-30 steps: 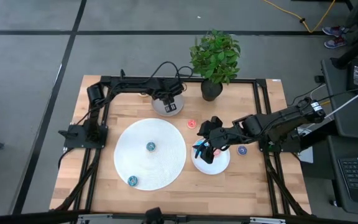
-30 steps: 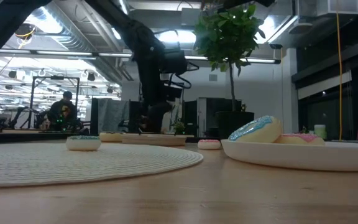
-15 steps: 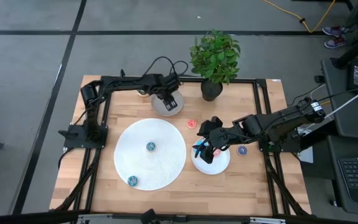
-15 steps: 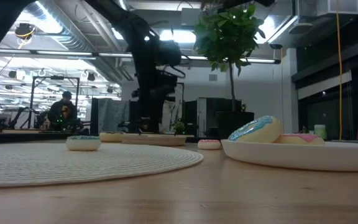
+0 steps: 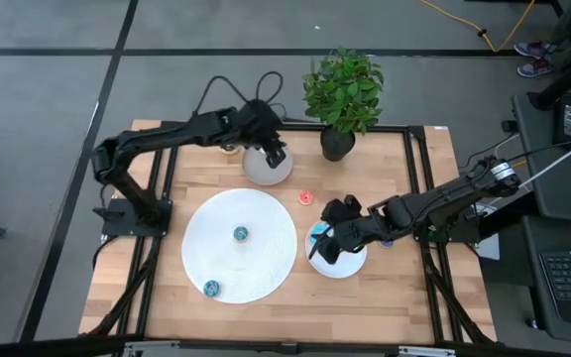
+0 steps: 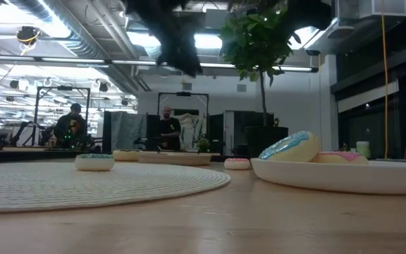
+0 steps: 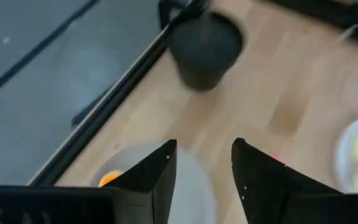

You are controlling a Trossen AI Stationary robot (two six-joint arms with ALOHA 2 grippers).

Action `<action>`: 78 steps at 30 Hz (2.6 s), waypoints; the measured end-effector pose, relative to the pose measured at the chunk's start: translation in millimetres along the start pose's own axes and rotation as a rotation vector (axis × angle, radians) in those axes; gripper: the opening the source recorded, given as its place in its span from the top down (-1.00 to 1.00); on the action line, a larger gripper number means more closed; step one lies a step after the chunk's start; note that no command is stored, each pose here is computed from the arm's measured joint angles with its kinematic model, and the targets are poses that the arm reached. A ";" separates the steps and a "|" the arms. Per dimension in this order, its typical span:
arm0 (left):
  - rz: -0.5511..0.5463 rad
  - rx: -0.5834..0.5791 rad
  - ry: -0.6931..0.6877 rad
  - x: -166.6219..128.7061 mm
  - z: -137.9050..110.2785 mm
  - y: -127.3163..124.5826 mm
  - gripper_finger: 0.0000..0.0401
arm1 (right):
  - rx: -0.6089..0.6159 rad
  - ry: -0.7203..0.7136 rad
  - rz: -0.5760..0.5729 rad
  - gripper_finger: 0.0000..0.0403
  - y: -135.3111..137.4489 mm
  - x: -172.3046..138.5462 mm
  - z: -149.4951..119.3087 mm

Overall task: Pick & Place donuts
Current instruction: Put the small purple donut on the brown plate

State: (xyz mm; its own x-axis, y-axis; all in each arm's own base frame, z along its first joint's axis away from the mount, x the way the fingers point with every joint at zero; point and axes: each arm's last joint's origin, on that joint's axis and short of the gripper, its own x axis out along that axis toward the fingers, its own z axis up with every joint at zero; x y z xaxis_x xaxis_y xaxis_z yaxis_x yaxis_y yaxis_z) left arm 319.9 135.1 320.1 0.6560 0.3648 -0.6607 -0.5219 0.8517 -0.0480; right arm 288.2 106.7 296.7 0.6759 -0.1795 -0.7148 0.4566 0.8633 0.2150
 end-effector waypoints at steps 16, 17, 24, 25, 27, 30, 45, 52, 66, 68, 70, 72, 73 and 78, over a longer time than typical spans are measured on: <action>-0.216 -0.066 -0.322 -65.9 -47.0 -43.6 0.28 | 0.367 0.023 -0.030 -0.41 -30.6 -21.8 -53.9; -0.219 -0.071 -0.323 -67.6 -51.5 -44.3 0.28 | 0.385 0.034 -0.039 -0.41 -33.2 -23.2 -56.7; -0.278 -0.087 -0.373 -77.2 -67.0 -55.5 0.28 | 0.448 0.203 -0.139 -0.41 -51.1 -34.4 -72.2; -0.288 -0.083 -0.379 -78.4 -69.5 -57.5 0.28 | 0.466 0.219 -0.149 -0.41 -52.8 -35.9 -73.0; -0.317 -0.075 -0.408 -79.5 -72.1 -62.9 0.28 | 0.485 0.259 -0.199 -0.41 -58.3 -38.8 -76.1; -0.359 -0.074 -0.452 -82.0 -78.5 -69.7 0.28 | 0.516 0.289 -0.251 -0.41 -63.9 -42.4 -78.7; -0.414 -0.049 -0.489 -91.5 -120.2 -79.1 0.28 | 0.553 0.445 -0.421 -0.41 -78.6 -49.3 -90.2; -0.395 -0.090 -0.526 -101.3 -128.1 -69.9 0.28 | 0.570 0.552 -0.401 -0.41 -89.3 -34.1 -115.9; -0.405 -0.092 -0.559 -113.4 -127.7 -63.9 0.27 | 0.695 0.558 -0.367 -0.41 -124.0 -26.1 -148.3; -0.401 -0.092 -0.558 -113.2 -127.9 -63.8 0.27 | 0.722 0.552 -0.352 -0.41 -127.3 -24.1 -152.0; -0.400 -0.093 -0.559 -113.2 -127.8 -63.8 0.27 | 0.734 0.549 -0.347 -0.41 -130.4 -22.0 -155.7; -0.400 -0.092 -0.558 -113.2 -127.8 -63.8 0.27 | 0.739 0.548 -0.339 -0.41 -132.0 -19.1 -158.8; -0.400 -0.093 -0.558 -113.2 -127.8 -63.8 0.27 | 0.741 0.547 -0.337 -0.41 -132.7 -17.9 -159.8; -0.393 -0.095 -0.560 -113.2 -127.8 -63.6 0.27 | 0.753 0.540 -0.355 -0.41 -136.4 -15.2 -159.1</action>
State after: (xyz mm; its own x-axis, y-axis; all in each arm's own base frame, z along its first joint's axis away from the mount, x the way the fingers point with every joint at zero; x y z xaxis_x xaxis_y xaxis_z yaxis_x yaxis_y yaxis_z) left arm 209.2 -8.4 302.3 0.9758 0.1967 -0.0955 -0.2162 0.9331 -0.2873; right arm 123.6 66.7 172.4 0.1597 0.0309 -0.9867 0.9566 0.2419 0.1624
